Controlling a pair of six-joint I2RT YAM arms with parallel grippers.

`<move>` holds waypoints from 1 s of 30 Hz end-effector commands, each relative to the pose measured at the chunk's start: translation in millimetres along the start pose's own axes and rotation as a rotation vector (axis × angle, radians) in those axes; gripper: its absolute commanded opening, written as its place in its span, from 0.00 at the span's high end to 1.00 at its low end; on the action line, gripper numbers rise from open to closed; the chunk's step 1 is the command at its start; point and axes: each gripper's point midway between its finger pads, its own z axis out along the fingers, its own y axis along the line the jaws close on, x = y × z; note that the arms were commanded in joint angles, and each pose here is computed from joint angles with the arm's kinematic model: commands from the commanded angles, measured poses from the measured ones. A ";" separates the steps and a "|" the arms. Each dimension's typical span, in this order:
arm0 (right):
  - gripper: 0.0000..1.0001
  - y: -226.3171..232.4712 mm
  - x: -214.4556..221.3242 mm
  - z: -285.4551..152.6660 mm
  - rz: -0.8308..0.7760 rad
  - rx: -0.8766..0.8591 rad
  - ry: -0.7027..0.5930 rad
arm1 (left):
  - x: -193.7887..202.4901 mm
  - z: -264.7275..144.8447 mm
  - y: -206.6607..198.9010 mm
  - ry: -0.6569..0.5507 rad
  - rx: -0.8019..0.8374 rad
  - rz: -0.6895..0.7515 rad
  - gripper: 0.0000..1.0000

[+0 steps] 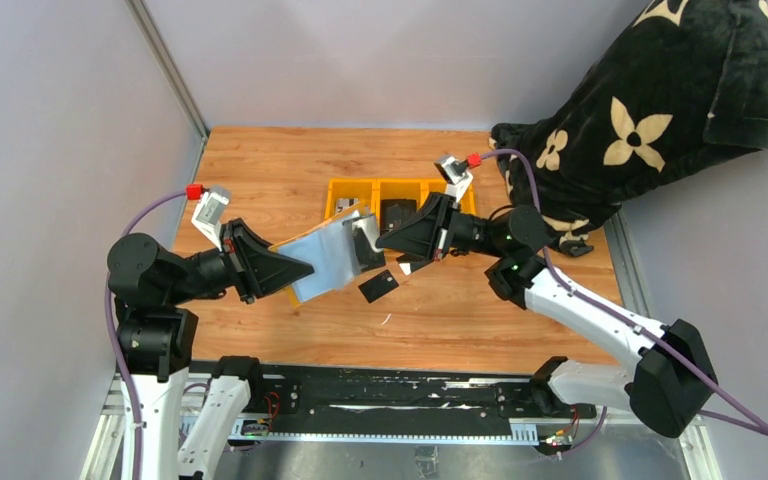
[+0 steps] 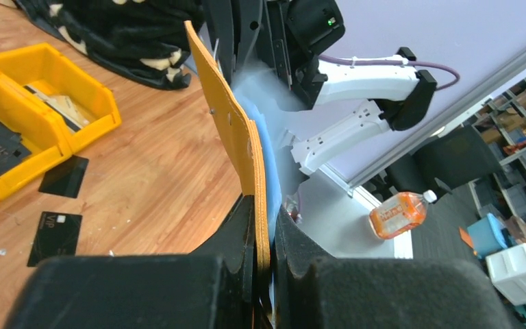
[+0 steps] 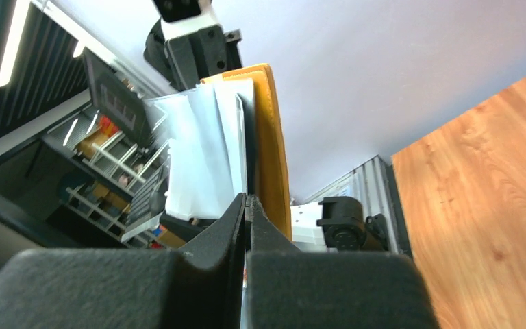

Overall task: Take the credit cards out of the card holder
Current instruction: Remove the credit card from the card holder, then place the credit card in the storage box.

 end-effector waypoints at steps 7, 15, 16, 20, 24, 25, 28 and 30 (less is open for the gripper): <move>1.00 -25.5 -48.1 -47.6 0.016 0.131 -0.132 | -3.3 -8.1 8.2 -0.037 -0.112 0.190 1.00; 1.00 -101.6 -58.1 -87.0 0.041 0.439 -0.156 | 10.7 -14.0 17.8 0.010 -0.150 0.282 1.00; 1.00 -119.4 -56.1 -95.0 0.036 0.527 -0.143 | 12.2 -14.4 16.3 0.013 -0.142 0.294 1.00; 1.00 -185.2 -52.2 -126.1 -0.022 0.829 -0.097 | 18.7 -19.1 8.5 0.012 -0.129 0.364 1.00; 1.00 -237.8 -46.7 -136.9 -0.008 0.964 -0.073 | 27.2 -24.5 3.3 0.006 -0.132 0.422 1.00; 1.00 -249.7 -45.5 -138.3 -0.010 1.001 -0.055 | 28.8 -25.0 2.8 0.006 -0.131 0.422 1.00; 1.00 -285.3 -43.3 -140.1 -0.009 1.094 -0.008 | 32.3 -25.8 4.2 0.018 -0.132 0.429 1.00; 1.00 -305.2 -41.7 -138.7 0.004 1.122 0.005 | 33.9 -26.2 6.8 0.027 -0.138 0.434 1.00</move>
